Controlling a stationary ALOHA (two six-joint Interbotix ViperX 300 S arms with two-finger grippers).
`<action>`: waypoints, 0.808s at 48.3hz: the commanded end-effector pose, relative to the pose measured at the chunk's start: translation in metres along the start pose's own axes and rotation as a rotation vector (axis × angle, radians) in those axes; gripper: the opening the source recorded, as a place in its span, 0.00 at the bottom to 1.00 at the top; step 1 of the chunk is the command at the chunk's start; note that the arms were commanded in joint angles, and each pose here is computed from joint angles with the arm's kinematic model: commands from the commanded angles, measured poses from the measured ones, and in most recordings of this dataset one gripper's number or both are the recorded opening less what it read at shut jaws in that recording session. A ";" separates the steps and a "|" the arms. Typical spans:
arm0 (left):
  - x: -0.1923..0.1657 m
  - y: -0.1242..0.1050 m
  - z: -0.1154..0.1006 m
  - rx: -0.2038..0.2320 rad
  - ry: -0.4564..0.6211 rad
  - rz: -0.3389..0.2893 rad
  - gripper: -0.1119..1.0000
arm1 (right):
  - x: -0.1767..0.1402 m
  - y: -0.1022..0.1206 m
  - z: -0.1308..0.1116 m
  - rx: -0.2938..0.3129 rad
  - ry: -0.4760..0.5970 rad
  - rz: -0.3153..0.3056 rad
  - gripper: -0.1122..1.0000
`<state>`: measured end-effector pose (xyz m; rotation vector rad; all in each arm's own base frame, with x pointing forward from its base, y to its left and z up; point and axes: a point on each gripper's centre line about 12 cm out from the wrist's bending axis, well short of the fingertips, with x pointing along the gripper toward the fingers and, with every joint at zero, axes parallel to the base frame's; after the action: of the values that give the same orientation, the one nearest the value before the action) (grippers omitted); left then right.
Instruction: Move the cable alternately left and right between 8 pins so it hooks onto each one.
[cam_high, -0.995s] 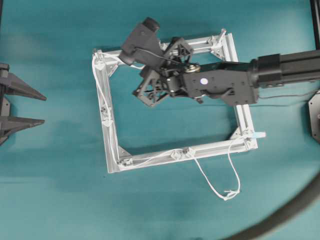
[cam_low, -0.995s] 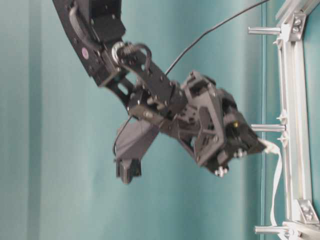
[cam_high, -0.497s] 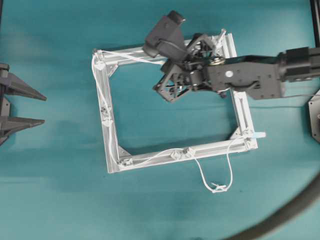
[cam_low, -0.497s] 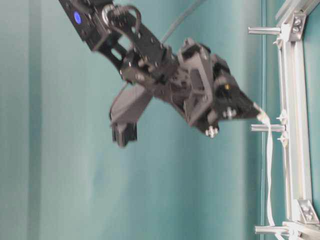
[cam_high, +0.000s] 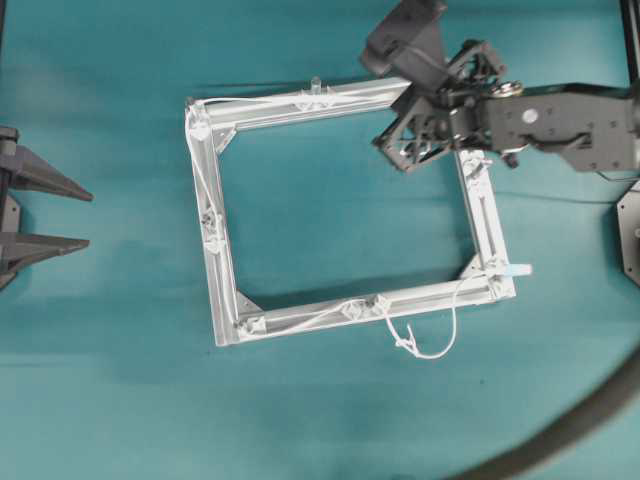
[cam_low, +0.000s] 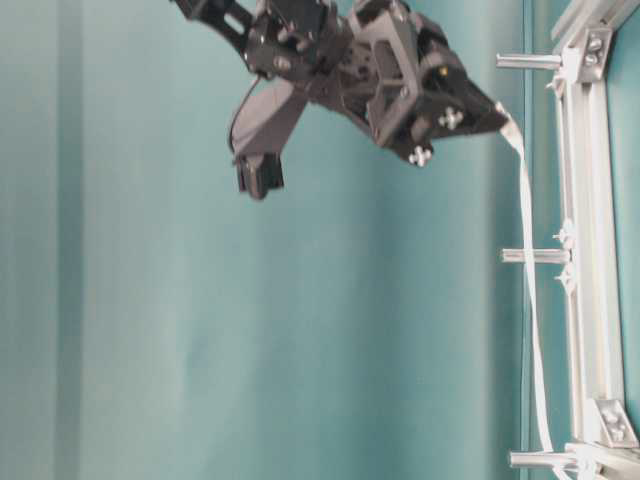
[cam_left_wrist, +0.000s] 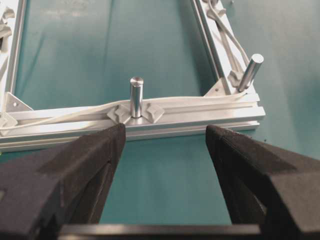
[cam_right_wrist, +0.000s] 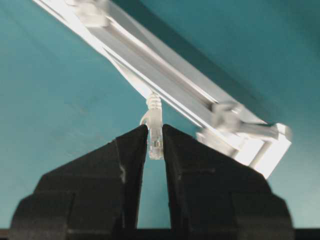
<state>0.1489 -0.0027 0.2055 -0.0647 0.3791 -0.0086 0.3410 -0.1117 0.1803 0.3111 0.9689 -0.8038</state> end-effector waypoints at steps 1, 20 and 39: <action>0.000 -0.001 0.003 0.000 -0.006 -0.002 0.78 | -0.010 -0.011 0.004 0.023 -0.022 0.000 0.22; 0.000 -0.001 0.003 0.000 -0.006 -0.002 0.78 | -0.010 -0.046 -0.001 -0.019 0.007 -0.086 0.22; 0.000 -0.001 0.003 0.000 -0.006 -0.002 0.78 | -0.013 -0.071 0.009 -0.166 -0.023 -0.193 0.22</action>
<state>0.1489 -0.0027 0.2055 -0.0631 0.3791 -0.0085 0.2953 -0.1497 0.1875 0.0987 1.0875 -0.8621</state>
